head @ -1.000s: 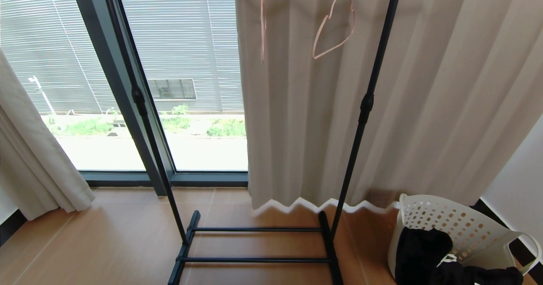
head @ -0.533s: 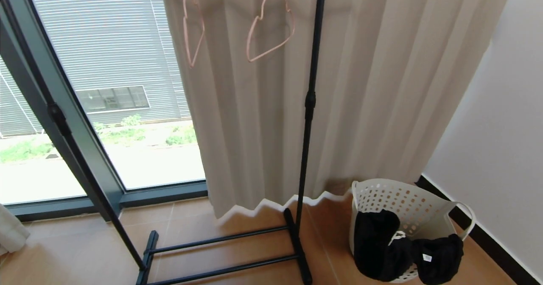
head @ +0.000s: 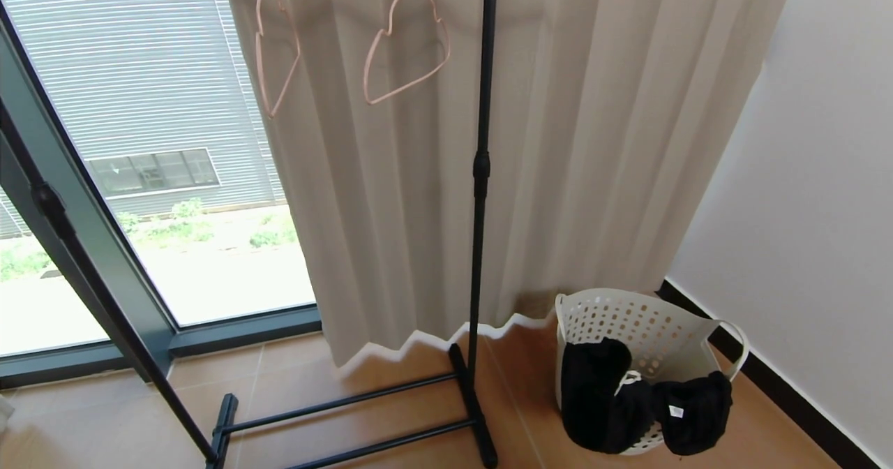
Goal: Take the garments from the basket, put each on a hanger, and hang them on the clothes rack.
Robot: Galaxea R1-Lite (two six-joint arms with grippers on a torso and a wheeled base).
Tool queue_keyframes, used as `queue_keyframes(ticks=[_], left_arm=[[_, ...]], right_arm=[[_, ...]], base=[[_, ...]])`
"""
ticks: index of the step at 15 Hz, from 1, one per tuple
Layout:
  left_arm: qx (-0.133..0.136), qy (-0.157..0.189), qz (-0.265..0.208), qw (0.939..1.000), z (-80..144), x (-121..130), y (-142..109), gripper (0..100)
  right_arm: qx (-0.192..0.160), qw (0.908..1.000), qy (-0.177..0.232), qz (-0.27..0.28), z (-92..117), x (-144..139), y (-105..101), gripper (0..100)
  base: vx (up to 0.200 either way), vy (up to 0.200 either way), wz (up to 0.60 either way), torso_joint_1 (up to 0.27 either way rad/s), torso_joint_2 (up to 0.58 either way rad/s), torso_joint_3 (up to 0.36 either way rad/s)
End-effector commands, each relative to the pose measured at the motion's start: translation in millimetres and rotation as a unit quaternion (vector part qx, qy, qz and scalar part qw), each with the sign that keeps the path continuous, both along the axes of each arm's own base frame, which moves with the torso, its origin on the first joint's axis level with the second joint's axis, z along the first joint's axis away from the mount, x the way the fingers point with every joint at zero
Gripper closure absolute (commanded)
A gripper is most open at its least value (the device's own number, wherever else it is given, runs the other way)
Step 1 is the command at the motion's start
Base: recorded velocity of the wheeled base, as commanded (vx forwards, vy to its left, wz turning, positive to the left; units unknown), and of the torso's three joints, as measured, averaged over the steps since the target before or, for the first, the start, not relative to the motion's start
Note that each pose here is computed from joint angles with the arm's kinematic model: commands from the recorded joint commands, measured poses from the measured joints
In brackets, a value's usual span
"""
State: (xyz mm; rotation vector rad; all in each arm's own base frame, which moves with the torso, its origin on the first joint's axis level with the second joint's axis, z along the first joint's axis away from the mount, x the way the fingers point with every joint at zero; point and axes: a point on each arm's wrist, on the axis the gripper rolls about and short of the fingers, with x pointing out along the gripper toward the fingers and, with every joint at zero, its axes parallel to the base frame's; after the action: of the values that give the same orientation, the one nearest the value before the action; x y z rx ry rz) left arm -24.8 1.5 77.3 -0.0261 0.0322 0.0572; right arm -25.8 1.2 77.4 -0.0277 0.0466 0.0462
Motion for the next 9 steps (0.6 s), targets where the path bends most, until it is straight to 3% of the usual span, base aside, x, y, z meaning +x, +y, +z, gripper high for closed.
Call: queue_keyframes(ticks=[1, 2, 4, 7, 9], left_arm=[[0.0, 0.001, 0.001, 1.0, 0.0, 0.1, 0.0, 0], [0.0, 0.001, 0.0, 1.0, 0.0, 0.1, 0.0, 0], [0.0, 0.001, 0.0, 1.0, 0.0, 0.1, 0.0, 0], [0.0, 0.001, 0.0, 1.0, 0.0, 0.1, 0.0, 0], [0.0, 0.001, 0.001, 1.0, 0.0, 0.1, 0.0, 0]], right_arm=[[0.0, 1.0, 0.0, 0.0, 0.2, 0.1, 0.0, 0], [0.0, 1.0, 0.0, 0.0, 0.2, 0.1, 0.0, 0], [0.0, 1.0, 0.0, 0.0, 0.2, 0.1, 0.0, 0], [0.0, 1.0, 0.001, 0.0, -0.2, 0.2, 0.0, 0], [0.0, 1.0, 0.0, 0.0, 0.2, 0.1, 0.0, 0]], base=[[0.0, -0.2, 0.0, -0.007, 0.0, 0.017], [0.0, -0.2, 0.0, 0.017, 0.0, -0.002], [0.0, 0.0, 0.0, 0.0, 0.0, 0.0], [0.0, 0.0, -0.6, 0.002, 0.0, -0.001], [0.0, 0.0, 0.0, 0.0, 0.0, 0.0]])
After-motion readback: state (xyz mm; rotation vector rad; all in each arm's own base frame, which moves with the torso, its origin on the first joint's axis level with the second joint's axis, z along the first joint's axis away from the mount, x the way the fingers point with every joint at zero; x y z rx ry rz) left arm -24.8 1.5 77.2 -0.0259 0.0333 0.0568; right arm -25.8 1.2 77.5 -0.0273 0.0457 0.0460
